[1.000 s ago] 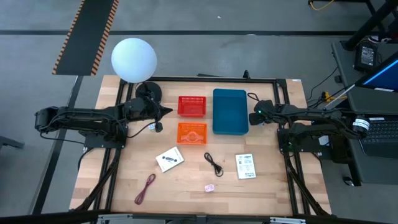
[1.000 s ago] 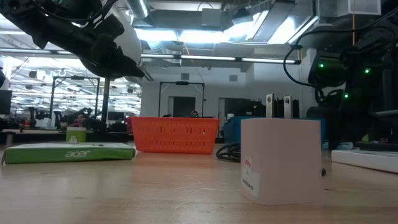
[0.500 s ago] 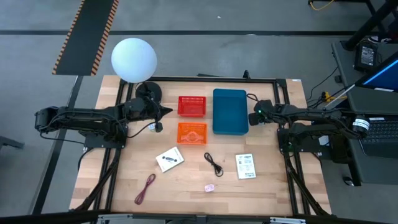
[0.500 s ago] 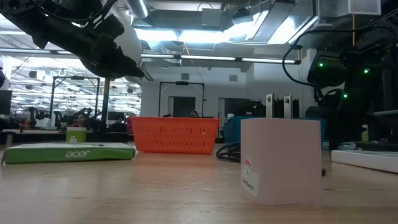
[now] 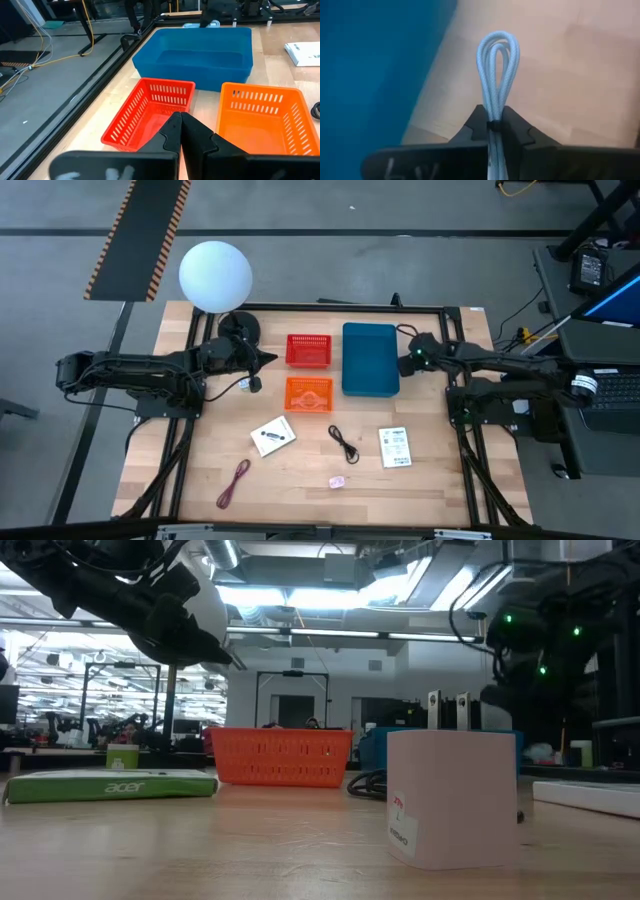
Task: Pick and place items into bin
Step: Put the light blue charger cable into the red bin
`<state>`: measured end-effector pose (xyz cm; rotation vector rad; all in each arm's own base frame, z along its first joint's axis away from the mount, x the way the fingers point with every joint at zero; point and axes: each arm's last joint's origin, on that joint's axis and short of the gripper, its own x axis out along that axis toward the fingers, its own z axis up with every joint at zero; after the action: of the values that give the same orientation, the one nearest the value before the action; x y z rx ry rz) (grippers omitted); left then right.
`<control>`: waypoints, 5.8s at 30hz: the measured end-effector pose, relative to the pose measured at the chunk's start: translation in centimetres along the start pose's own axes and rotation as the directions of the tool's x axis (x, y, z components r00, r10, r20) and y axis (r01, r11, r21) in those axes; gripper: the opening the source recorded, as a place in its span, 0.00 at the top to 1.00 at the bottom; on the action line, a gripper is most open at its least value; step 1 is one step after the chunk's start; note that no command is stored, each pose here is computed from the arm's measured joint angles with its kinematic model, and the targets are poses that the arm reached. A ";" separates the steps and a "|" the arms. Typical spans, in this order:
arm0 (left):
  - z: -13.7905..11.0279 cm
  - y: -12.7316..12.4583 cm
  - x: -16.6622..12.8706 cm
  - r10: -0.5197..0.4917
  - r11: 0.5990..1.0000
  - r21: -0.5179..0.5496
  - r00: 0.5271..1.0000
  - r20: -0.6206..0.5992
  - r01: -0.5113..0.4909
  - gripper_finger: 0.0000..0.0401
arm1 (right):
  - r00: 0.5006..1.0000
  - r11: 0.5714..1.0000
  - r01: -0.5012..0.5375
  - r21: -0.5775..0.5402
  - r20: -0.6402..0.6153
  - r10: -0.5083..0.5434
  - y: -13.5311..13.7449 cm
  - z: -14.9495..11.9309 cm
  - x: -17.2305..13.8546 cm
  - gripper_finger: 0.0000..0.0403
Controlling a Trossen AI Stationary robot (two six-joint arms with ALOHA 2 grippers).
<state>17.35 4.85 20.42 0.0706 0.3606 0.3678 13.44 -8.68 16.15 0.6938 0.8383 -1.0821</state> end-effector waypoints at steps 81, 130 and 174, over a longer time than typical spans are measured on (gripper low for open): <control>0.9 -1.5 6.4 -0.168 0.981 -0.013 0.887 0.430 0.192 0.99 | 0.318 0.439 -0.417 -0.796 0.325 0.891 9.1 0.1 -4.5 0.97; 2.8 -4.0 6.5 -0.214 0.972 0.018 0.854 0.475 0.234 0.68 | 0.277 0.226 -0.396 -0.890 0.119 0.954 22.7 5.0 -0.9 0.97; 2.5 -1.7 5.4 -0.148 0.989 0.044 0.942 0.300 0.142 0.96 | 0.453 0.334 -0.400 -0.853 0.133 0.881 18.1 6.0 -5.7 0.61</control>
<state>23.56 5.21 20.71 0.1191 0.0651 0.2022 30.65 -5.10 25.58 -0.0691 0.2510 -0.0273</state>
